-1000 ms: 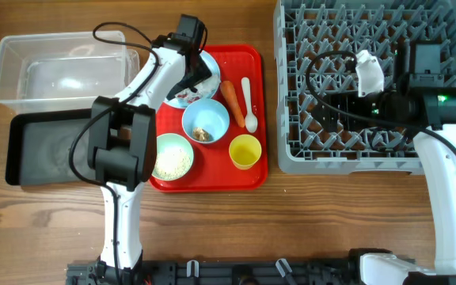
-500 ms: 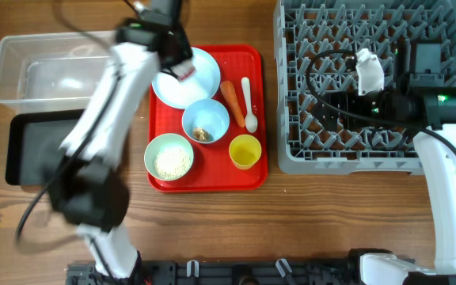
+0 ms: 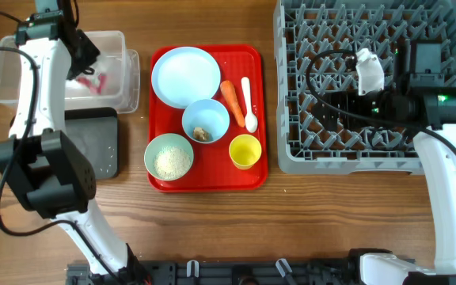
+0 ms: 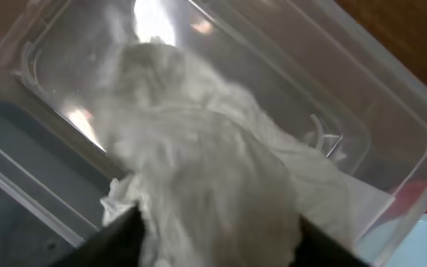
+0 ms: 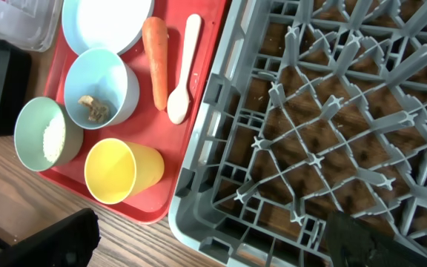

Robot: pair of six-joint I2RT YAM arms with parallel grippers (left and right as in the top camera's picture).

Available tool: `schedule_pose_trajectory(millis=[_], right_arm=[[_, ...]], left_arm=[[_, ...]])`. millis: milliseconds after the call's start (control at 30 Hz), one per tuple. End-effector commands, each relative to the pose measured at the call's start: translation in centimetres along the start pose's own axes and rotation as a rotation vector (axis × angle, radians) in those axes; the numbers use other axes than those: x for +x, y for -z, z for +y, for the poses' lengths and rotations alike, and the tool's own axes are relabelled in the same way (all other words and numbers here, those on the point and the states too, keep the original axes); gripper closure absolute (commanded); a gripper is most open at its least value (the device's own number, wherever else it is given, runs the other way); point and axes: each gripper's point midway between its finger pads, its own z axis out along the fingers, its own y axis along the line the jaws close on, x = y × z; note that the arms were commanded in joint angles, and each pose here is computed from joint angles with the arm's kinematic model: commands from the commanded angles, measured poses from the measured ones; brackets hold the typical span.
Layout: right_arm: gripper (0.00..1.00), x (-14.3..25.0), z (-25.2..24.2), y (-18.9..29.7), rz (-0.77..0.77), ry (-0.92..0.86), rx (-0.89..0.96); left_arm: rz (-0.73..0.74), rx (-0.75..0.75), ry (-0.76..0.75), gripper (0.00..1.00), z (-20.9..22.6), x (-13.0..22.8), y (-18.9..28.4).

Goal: Sort waste into correct bins and load items into the dishwasher rack
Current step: 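Carry the tissue left into the clear plastic bin and release, then move the left gripper back to the light blue bowl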

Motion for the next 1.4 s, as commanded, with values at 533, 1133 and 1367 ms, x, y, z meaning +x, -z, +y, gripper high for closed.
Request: schedule_pose_trajectory(millis=[533, 1133, 1367], right_arm=[[0.0, -0.2, 1.0, -0.2, -0.003, 0.012, -0.057], [0.0, -1.0, 1.6, -0.2, -0.031, -0.102, -0.098], [0.0, -1.2, 1.6, -0.2, -0.037, -0.1, -0.098]], left_arm=[[-0.318, -0.122, 0.146, 0.41, 3.9, -5.6, 7.6], [0.193, 0.277, -0.463, 0.22, -7.7, 12.6, 13.1], [0.322, 0.226, -0.483, 0.25, -7.8, 18.6, 15.9]])
